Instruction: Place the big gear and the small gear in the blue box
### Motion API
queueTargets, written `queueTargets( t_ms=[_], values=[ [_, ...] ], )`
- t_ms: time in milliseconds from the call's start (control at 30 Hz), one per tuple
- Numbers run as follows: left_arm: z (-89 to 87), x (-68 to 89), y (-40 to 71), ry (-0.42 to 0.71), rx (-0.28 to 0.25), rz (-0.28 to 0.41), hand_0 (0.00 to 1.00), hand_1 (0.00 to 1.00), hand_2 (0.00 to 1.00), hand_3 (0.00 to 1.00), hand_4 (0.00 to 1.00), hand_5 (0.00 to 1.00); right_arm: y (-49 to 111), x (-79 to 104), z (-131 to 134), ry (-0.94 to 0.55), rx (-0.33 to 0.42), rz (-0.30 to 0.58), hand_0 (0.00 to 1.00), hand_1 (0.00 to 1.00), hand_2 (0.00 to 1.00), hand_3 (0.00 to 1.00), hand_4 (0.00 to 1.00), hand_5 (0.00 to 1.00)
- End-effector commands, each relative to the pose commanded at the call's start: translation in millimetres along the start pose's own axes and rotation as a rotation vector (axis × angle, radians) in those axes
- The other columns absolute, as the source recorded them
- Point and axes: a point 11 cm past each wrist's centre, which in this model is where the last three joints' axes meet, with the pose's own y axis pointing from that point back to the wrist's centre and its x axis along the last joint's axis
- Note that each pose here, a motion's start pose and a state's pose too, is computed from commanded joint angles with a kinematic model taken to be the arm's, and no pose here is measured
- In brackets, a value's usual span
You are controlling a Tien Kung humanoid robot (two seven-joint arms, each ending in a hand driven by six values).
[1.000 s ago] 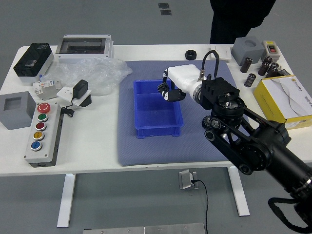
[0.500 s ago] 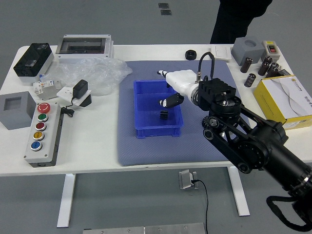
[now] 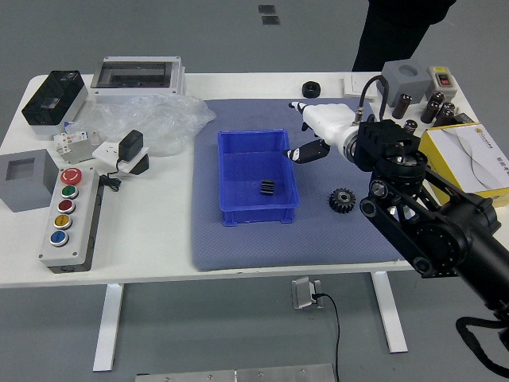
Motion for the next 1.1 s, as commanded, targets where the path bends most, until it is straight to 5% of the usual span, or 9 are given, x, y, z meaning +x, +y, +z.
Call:
queueTargets(
  t_ms=[367,1100],
  values=[
    [-0.3,1.4,0.1,0.0,-0.001,0.003,0.802,0.776,0.77,0.701,0.462,0.175,4.4,-20.9,35.9,-0.023,-0.066,-0.079,0.69,0.668,0.773,0.883,0.759,0.499],
    [-4.4,9.4,0.7,-0.009,0.019,0.029,0.802,0.776,0.768,0.7,0.461,0.175,13.4,-39.6,59.0,0.022,-0.104,-0.212,0.771,0.749,0.825,0.837,0.786,0.506]
  ],
)
